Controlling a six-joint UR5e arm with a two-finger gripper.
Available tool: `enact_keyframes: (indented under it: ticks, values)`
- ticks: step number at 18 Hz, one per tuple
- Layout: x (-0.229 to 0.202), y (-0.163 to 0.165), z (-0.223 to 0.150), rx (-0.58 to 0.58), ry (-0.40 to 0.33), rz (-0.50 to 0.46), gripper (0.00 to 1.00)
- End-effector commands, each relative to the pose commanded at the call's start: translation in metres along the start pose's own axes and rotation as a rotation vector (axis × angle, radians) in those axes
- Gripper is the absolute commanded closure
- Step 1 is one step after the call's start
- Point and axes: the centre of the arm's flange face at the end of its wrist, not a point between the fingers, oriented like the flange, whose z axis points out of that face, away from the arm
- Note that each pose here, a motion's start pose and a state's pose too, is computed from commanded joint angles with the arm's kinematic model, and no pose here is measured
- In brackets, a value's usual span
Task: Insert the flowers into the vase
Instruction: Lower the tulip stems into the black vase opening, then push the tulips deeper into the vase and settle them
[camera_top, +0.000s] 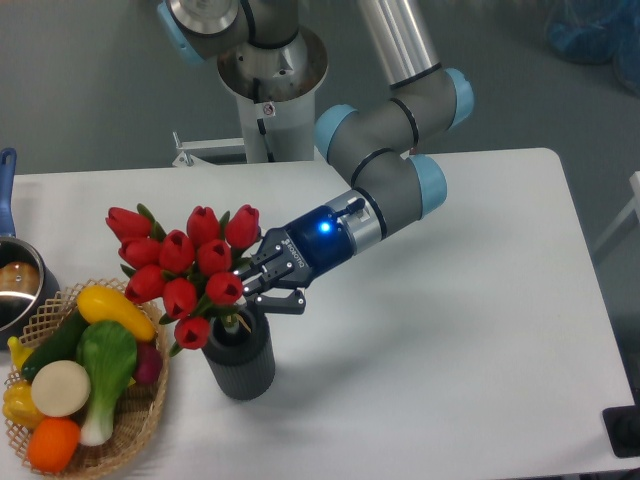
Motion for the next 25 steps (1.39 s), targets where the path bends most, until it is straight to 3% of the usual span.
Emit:
enact_keyframes:
  ticks: [12,25]
  values:
    - [-0.012,0.039,0.000,-0.001,0.000,0.020,0.77]
    - [-0.001,0.055,-0.003,-0.001,-0.006,0.009,0.74]
